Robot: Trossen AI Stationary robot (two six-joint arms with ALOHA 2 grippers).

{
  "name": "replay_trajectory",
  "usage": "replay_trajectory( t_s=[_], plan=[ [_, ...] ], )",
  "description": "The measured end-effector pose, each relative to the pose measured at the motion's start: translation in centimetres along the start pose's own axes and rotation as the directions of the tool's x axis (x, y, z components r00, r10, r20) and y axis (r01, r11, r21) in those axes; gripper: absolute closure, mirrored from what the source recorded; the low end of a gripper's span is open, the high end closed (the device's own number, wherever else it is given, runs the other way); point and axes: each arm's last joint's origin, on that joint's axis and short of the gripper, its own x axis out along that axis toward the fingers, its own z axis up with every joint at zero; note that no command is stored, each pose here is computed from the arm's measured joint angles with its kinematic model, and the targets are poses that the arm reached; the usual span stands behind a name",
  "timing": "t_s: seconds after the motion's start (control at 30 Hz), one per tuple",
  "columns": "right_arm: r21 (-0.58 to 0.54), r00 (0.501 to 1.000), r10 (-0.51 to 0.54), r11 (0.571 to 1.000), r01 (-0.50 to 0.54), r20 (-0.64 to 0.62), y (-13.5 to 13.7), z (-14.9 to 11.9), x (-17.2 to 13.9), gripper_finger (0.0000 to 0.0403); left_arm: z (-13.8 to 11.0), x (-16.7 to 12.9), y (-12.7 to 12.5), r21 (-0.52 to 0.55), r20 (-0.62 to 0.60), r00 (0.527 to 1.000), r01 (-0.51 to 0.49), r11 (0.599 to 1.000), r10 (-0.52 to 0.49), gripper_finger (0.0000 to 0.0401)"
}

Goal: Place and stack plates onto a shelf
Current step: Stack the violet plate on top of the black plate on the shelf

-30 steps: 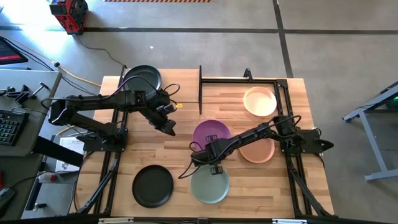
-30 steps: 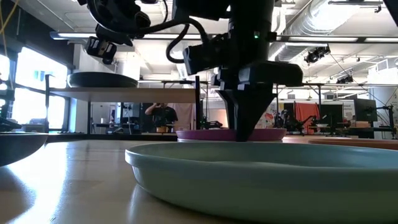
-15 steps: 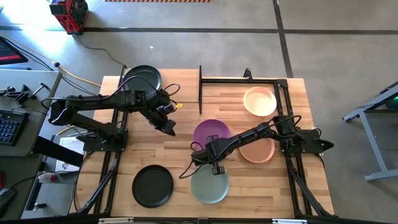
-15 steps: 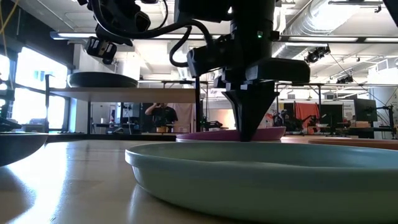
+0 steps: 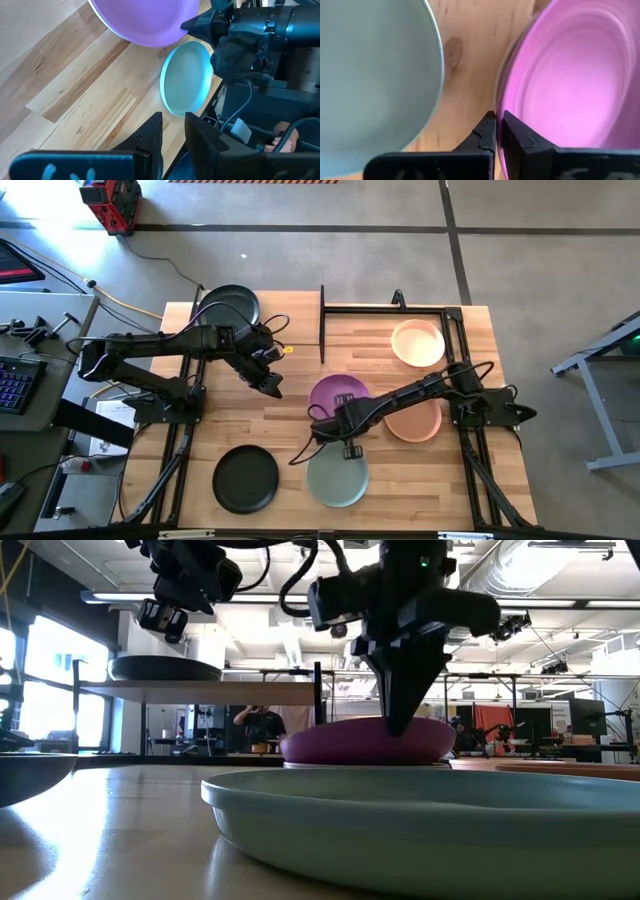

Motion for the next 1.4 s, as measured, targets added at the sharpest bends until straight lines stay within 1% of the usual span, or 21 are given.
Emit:
replay_trajectory(
  t_s=[0.07, 0.17, 0.33, 0.43, 0.6, 0.8, 1.0, 1.1, 1.27, 1.4],
  plan=[
    [-0.006, 1.0, -0.019, 1.0, 0.019, -0.004, -0.1, -0.1, -0.2, 0.0402, 0.0, 0.0, 0.0, 0.0, 0.0, 1.0, 0.0, 1.0, 0.0, 0.033],
    [-0.016, 1.0, -0.02, 1.0, 0.02, 0.006, -0.2, -0.3, -0.8, 0.0402, 0.0, 0.0, 0.0, -0.001, 0.0, 1.0, -0.001, 1.0, 0.001, 0.033],
    [-0.026, 0.997, -0.063, 0.998, 0.064, 0.045, -0.3, -0.6, -2.3, 0.0403, 0.0, 0.0, 0.0, -0.001, 0.002, 1.0, -0.004, 1.0, 0.004, 0.033],
    [-0.026, 0.996, -0.065, 0.997, 0.067, 0.069, -0.5, -0.8, -3.2, 0.0403, 0.0, 0.0, 0.0, -0.002, 0.007, 1.0, -0.008, 1.0, 0.008, 0.033],
    [-0.03, 0.991, -0.083, 0.996, 0.087, 0.108, -0.9, -1.2, -4.8, 0.0403, 0.2, 0.0, 0.2, -0.006, 0.046, 0.998, -0.043, 0.999, 0.043, 0.033],
    [-0.065, 0.985, -0.097, 0.992, 0.107, 0.146, -1.2, -1.5, -6.1, 0.0403, 0.6, -0.3, 0.5, -0.081, 0.064, 0.997, -0.043, 0.996, 0.049, 0.033],
    [-0.117, 0.977, -0.091, 0.986, 0.115, 0.194, -1.1, -1.1, -7.5, 0.0403, 0.8, -0.4, 0.7, -0.151, 0.105, 0.991, -0.068, 0.986, 0.085, 0.033],
    [-0.152, 0.968, -0.087, 0.98, 0.125, 0.234, -0.9, -0.7, -8.6, 0.0403, 0.8, -0.4, 0.7, -0.173, 0.105, 0.991, -0.066, 0.983, 0.085, 0.033],
    [-0.173, 0.953, -0.078, 0.976, 0.133, 0.291, -0.8, -0.2, -10.3, 0.0403, 0.8, -0.4, 0.7, -0.205, 0.104, 0.991, -0.061, 0.977, 0.083, 0.033],
    [-0.192, 0.947, -0.075, 0.971, 0.14, 0.311, -0.8, -0.1, -10.9, 0.0403, 0.8, -0.4, 0.7, -0.22, 0.104, 0.991, -0.058, 0.974, 0.083, 0.033]
  ],
)
